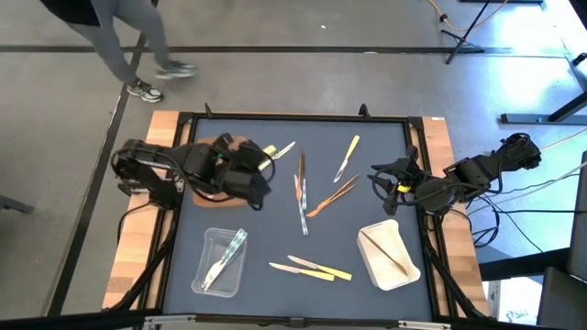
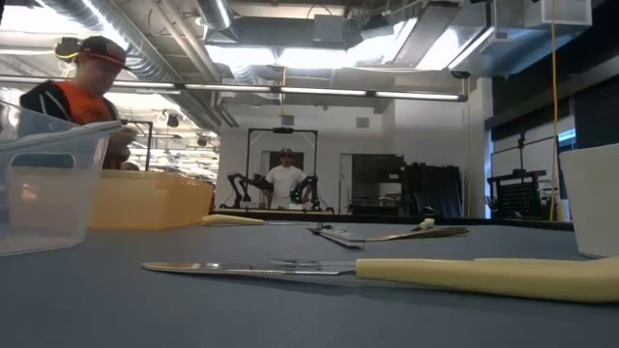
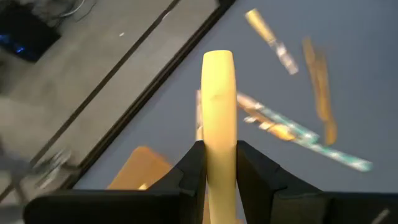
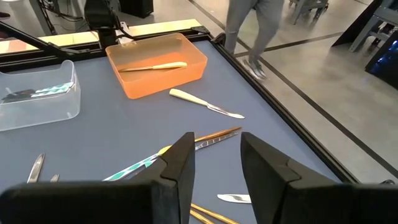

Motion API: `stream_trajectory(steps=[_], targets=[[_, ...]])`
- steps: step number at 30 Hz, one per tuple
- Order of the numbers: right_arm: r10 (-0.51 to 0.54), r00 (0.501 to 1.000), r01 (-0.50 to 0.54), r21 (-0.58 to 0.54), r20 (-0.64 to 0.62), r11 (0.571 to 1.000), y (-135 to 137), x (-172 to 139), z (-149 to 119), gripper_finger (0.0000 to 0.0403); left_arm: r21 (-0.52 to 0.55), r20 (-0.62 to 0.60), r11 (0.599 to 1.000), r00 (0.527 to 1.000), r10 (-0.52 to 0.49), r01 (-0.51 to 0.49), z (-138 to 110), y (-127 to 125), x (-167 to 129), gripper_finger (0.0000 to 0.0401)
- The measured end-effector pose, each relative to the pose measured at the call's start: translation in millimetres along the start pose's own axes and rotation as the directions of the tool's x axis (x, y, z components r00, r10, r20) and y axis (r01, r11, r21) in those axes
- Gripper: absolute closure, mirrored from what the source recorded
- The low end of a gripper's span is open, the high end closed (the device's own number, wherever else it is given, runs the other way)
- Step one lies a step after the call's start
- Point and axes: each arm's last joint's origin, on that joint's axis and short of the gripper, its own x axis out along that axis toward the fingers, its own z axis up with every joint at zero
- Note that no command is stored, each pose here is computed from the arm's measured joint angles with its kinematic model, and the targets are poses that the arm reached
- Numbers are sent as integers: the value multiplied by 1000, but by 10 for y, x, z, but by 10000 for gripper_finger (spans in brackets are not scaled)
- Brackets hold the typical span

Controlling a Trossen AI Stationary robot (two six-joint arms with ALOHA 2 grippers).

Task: Sort silverware by color (type)
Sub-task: Put the yellow knife into the orange bin

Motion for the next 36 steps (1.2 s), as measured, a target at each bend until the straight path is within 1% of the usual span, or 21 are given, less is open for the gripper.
stream_trajectory(steps=[5,8,13,18,22,27,31,36], targets=[[-1,1000,1,1,0,1000,-1,0,0,285,-71,-39,994,996,82,-85,-283,282,165,339],[-1,1000,1,0,0,1000,-1,0,0,285,-130,-50,985,993,106,-112,-477,425,295,339],[-5,1000,5,1,3,1000,-2,0,1,285,-224,-34,969,995,98,-103,-775,568,551,339],[-30,999,30,1,16,1000,-9,0,5,285,-271,-27,955,993,116,-119,-1047,642,858,339],[-68,997,68,2,36,998,-20,0,11,285,-290,-29,948,991,132,-134,-1247,640,1148,339],[-119,991,119,5,64,993,-35,-2,19,285,-324,-20,938,992,126,-126,-1440,638,1508,339],[-139,987,139,6,75,990,-41,-3,22,285,-386,-42,912,991,128,-134,-1585,712,1740,339],[-139,987,139,6,75,990,-41,-3,22,285,-440,-79,887,990,120,-143,-1747,803,1935,339]])
